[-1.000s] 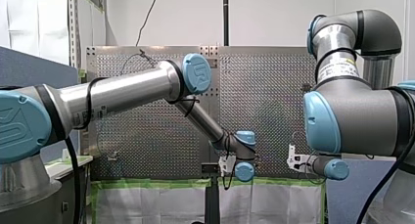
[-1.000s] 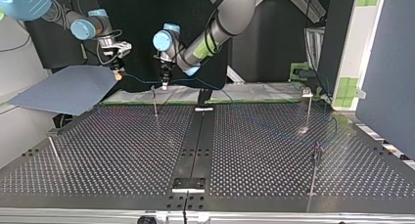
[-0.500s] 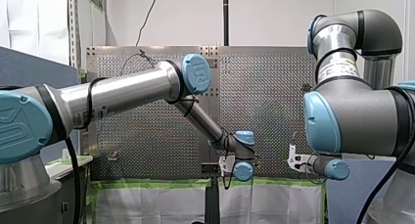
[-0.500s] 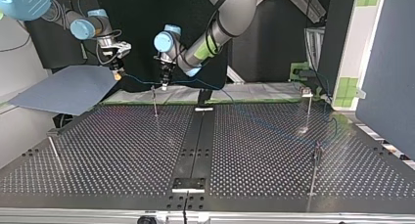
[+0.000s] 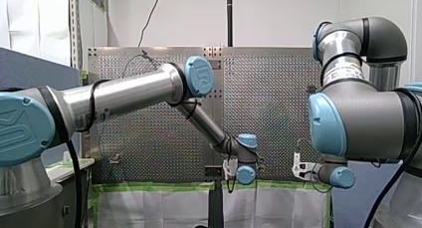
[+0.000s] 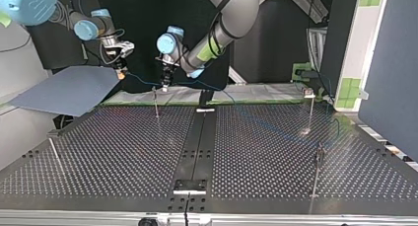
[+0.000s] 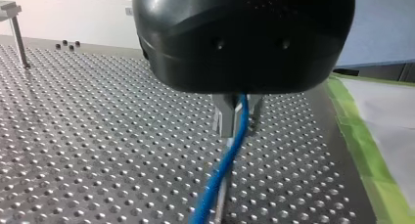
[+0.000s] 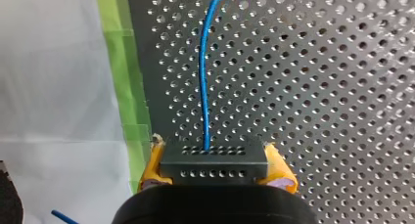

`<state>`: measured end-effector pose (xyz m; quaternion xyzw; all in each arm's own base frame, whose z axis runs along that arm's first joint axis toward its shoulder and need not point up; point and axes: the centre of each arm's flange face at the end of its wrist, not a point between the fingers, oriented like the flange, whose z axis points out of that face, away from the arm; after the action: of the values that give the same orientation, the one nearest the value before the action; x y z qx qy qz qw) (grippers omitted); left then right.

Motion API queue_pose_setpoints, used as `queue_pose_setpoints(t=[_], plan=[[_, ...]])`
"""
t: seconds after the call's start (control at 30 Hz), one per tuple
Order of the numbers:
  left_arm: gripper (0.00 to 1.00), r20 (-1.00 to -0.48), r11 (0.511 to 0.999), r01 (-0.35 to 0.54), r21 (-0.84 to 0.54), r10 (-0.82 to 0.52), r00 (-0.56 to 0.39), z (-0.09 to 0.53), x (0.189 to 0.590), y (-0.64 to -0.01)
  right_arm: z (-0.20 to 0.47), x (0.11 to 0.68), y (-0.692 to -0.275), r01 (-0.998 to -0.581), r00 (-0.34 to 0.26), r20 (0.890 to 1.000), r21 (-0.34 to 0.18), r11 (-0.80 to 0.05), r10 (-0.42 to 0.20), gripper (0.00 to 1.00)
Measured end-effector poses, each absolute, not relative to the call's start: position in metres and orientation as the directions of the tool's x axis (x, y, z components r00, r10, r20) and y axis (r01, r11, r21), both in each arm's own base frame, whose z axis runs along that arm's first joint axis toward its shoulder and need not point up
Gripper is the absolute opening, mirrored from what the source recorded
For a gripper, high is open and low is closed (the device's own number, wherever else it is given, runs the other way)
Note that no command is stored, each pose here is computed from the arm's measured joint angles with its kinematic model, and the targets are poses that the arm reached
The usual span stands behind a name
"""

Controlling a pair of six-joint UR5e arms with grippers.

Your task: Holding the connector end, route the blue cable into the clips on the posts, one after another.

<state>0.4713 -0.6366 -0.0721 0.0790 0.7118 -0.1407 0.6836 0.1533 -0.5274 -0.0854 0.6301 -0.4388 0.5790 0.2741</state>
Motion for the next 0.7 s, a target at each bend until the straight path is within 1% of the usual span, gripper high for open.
queue_pose_setpoints(t=[0.17, 0.37, 0.7], plan=[[0.0, -0.994, 0.946, 0.308, -0.098, -0.082, -0.066, -0.088, 0.47, -0.633, -0.085, 0.153, -0.532, -0.871, -0.048, 0.972, -0.154, -0.466, -0.23, 0.0], [0.0, -0.993, 0.947, 0.299, -0.113, -0.101, -0.057, -0.08, 0.489, -0.631, -0.083, 0.153, -0.539, -0.871, -0.042, 0.976, -0.141, -0.47, -0.215, 0.0], [0.0, -0.993, 0.945, 0.305, -0.119, -0.109, -0.052, -0.078, 0.496, -0.63, -0.078, 0.156, -0.551, -0.869, -0.033, 0.978, -0.129, -0.477, -0.204, 0.0]])
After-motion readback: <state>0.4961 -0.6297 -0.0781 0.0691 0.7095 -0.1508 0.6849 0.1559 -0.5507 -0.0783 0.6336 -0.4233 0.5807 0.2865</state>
